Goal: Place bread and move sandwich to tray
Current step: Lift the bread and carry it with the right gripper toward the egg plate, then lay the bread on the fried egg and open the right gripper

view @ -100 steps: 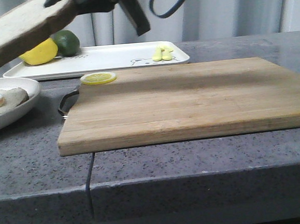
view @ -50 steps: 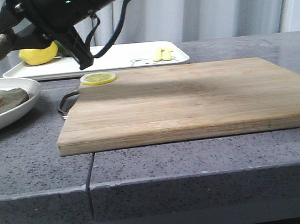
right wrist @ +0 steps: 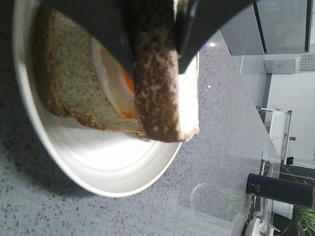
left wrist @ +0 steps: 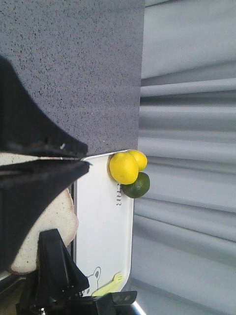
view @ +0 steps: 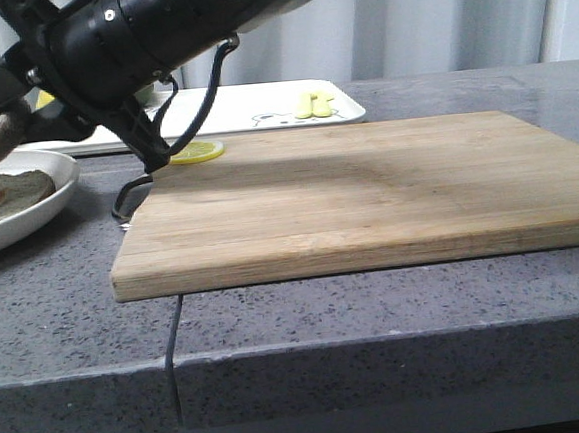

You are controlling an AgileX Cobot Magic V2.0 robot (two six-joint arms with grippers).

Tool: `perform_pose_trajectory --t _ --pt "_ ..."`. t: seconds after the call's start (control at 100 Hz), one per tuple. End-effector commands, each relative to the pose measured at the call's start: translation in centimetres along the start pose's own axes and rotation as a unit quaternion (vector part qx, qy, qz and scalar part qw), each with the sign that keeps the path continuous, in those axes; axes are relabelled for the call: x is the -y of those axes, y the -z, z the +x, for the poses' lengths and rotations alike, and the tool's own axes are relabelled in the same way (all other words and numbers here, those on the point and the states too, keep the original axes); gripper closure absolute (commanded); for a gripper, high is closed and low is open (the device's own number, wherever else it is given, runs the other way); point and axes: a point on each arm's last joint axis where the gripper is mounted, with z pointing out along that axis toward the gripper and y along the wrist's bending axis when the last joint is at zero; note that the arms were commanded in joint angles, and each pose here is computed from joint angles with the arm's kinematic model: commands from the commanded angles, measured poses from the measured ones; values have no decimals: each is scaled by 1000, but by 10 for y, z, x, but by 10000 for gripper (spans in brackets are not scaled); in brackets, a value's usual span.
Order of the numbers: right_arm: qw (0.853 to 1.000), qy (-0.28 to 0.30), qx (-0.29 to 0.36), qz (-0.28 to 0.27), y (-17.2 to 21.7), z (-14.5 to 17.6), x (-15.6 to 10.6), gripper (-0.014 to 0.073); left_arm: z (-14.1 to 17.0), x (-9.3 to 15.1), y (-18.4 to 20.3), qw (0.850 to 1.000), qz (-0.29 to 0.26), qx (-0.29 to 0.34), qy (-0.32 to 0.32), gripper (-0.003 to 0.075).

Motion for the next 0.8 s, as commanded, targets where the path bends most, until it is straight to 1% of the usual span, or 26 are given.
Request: perform_pose_trajectory --t 0.0,0.04,0.09,0.18,0.3,0.47,0.55,0.63,0.69,0.75,0.79 --pt "999 21 23 -42 18 -9 -35 297 -19 0 0 999 -3 54 10 740" --pt "999 24 24 -40 19 -10 -34 260 -19 0 0 999 -3 54 10 740" --pt "999 26 25 -37 20 -11 -33 246 -19 0 0 999 -3 54 10 740" --pt "999 38 25 -29 21 -13 -31 244 -19 0 0 999 -3 54 10 740" --pt "996 77 26 -22 25 -16 -30 244 -19 0 0 999 -3 54 10 740" --pt "991 125 38 -26 39 -22 -39 244 -19 1 0 999 -2 50 10 740" --pt "986 159 36 -34 50 -26 -45 251 -20 2 1 999 1 37 9 740" --pt "981 189 28 -41 61 -30 -49 290 -23 3 2 1000 6 22 9 740" --pt "976 213 23 -40 73 -32 -53 358 -27 5 2 1000 9 8 8 740" --pt "972 232 20 -37 82 -34 -57 444 -31 5 -1 1000 9 -13 7 739" --pt "965 259 17 -30 88 -33 -60 502 -33 5 -3 999 6 -32 5 739"
